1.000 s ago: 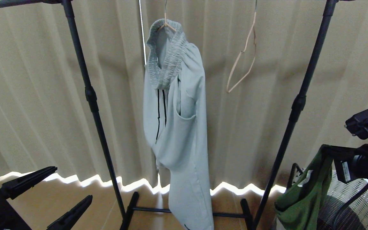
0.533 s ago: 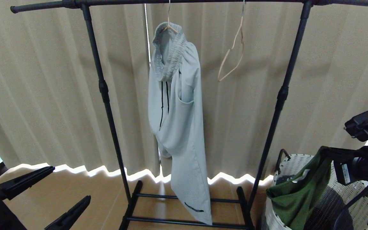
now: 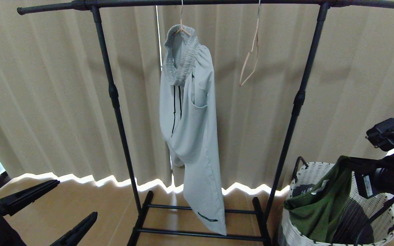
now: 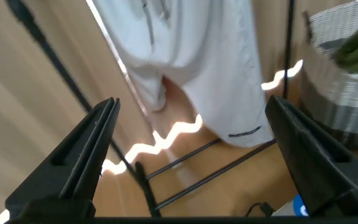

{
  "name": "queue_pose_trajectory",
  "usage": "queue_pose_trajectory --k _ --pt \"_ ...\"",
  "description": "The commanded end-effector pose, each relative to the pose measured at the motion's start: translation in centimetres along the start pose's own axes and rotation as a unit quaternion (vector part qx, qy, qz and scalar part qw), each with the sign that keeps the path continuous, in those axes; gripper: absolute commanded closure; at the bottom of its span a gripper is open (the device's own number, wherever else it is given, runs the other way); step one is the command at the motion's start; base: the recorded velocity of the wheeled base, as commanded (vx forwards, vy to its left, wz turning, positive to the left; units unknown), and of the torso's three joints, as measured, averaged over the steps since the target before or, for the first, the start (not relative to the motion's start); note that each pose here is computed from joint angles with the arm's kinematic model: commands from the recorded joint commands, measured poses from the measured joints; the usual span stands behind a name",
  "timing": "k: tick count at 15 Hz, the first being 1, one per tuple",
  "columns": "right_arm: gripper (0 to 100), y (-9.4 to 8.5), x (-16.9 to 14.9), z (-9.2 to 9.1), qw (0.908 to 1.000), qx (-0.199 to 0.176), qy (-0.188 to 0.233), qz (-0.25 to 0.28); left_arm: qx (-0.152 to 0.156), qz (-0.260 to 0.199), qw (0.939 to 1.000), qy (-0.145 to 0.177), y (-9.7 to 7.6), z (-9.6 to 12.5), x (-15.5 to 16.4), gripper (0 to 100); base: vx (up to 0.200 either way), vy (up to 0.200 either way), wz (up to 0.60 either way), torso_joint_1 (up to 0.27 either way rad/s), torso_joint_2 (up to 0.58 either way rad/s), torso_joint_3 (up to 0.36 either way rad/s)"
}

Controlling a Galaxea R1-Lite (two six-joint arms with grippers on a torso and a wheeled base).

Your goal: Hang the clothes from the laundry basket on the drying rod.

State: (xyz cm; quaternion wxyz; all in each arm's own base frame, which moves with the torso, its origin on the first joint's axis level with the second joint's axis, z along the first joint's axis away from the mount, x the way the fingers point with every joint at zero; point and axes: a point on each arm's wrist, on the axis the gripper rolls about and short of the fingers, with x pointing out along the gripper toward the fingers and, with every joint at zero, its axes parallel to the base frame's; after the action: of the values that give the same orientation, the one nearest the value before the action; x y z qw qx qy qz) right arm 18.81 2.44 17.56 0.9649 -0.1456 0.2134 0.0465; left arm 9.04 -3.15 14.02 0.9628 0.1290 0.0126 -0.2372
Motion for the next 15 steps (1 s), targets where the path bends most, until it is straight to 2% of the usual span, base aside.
queue_pose_trajectory --k 1,4,6,8,10,11,13,14,15 --pt "100 0.3 0.3 0.1 1.0000 -0.004 0.003 0.007 0.001 -0.015 0.9999 -0.009 -0.2 0.2 0.0 0 0.000 0.000 0.00 0.000 0.00 0.000" --pt "100 1.2 0.4 1.2 0.9993 -0.013 -0.015 0.030 0.001 -0.026 0.9994 -0.021 -0.3 0.5 -0.2 0 0.000 0.000 0.00 0.000 0.00 0.000" --pt "100 2.1 0.3 1.5 0.9978 -0.023 -0.024 0.058 0.002 -0.060 0.9977 -0.033 -0.5 0.9 0.0 0 0.000 0.000 0.00 0.000 0.00 0.000" --pt "100 3.4 0.0 2.2 0.9929 -0.018 -0.043 0.109 0.013 -0.082 0.9952 -0.052 -0.6 2.1 0.7 0 0.000 0.000 0.00 0.000 0.00 0.000" --pt "100 4.5 -0.8 3.6 0.9876 -0.007 -0.072 0.139 0.024 -0.107 0.9932 -0.038 -1.0 2.2 2.0 0 0.000 0.000 0.00 0.000 0.00 0.000" --pt "100 5.0 -1.1 4.3 0.9844 0.000 -0.085 0.154 0.024 -0.133 0.9904 -0.025 -1.5 2.0 2.8 0 0.000 0.000 0.00 0.000 0.00 0.000" --pt "100 6.3 -1.7 5.7 0.9766 0.014 -0.105 0.187 0.019 -0.210 0.9775 0.010 -3.7 1.5 4.7 0 0.000 0.000 0.00 0.000 0.00 0.000" --pt "100 6.6 -1.9 6.1 0.9740 0.018 -0.111 0.197 0.014 -0.223 0.9746 0.018 -4.2 1.5 5.3 0 0.000 0.000 0.00 0.000 0.00 0.000" --pt "100 7.4 -2.5 6.9 0.9667 0.027 -0.123 0.222 -0.006 -0.243 0.9698 0.021 -5.1 2.4 7.2 0 0.000 0.000 0.00 0.000 0.00 0.000"
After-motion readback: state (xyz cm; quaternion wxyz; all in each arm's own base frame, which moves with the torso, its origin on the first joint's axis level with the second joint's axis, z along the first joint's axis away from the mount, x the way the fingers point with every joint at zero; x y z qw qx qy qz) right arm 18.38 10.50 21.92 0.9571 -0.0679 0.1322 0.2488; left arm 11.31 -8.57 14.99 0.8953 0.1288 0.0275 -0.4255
